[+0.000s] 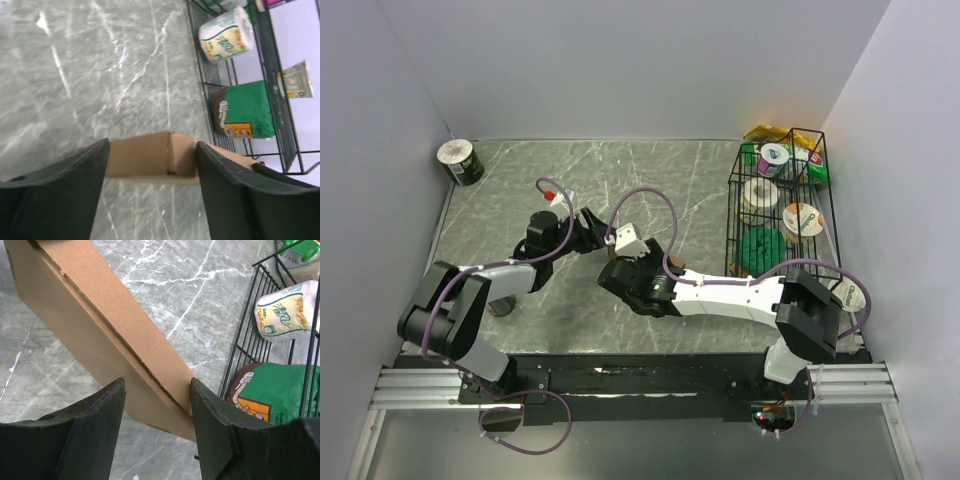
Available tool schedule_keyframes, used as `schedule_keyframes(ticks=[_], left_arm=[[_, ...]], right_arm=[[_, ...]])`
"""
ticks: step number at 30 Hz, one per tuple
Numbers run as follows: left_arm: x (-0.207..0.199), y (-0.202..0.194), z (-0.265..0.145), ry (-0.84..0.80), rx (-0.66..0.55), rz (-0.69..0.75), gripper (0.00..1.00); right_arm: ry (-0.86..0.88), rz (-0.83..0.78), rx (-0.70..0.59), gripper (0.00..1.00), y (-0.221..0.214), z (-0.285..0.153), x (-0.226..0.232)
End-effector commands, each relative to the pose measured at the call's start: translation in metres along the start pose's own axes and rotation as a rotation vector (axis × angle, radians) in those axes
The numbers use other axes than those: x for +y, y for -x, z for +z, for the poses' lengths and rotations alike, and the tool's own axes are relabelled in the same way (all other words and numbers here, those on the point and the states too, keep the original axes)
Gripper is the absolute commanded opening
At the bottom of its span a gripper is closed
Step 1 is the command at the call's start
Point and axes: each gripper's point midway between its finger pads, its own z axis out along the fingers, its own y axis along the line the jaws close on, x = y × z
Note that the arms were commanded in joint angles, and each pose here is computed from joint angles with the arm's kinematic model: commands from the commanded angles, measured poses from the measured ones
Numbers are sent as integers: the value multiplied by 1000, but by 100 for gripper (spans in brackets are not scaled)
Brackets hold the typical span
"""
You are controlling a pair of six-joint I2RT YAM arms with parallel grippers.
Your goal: Fold the paper box
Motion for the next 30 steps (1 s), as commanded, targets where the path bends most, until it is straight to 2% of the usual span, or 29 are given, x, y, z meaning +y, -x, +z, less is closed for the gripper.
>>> schedule_keyframes(ticks=[1, 2, 5, 6, 8, 18, 22, 25, 26, 27, 30], left_arm=[[1, 1, 10, -31, 5, 9, 63], [6, -4, 10, -21, 14, 11, 60], [13, -11, 9, -12, 25, 33, 53], [16, -14, 9, -7, 37, 45, 48], [20, -17, 9, 2, 51, 61, 46], [35, -26, 5, 42, 83, 161, 41], [37, -30, 6, 42, 99, 185, 40], [36, -31, 5, 44, 99, 212, 40], [36, -31, 5, 49, 101, 223, 39], [36, -31, 5, 51, 101, 228, 39], [34, -31, 3, 53, 101, 248, 39]], right_arm=[[175, 74, 55, 63, -8, -2, 42], [174, 73, 55, 64, -7, -2, 42], [185, 81, 63, 87, -5, -7, 38], [211, 76, 75, 89, -6, -9, 40], [223, 90, 82, 92, 1, -15, 38], [308, 379, 115, 94, 37, -70, -1], [319, 520, 175, 94, 29, -81, -18], [309, 698, 201, 93, 15, -86, -40], [345, 809, 201, 92, 19, -87, -40], [362, 868, 202, 91, 3, -89, -46], [412, 1067, 170, 83, -12, -88, -51]])
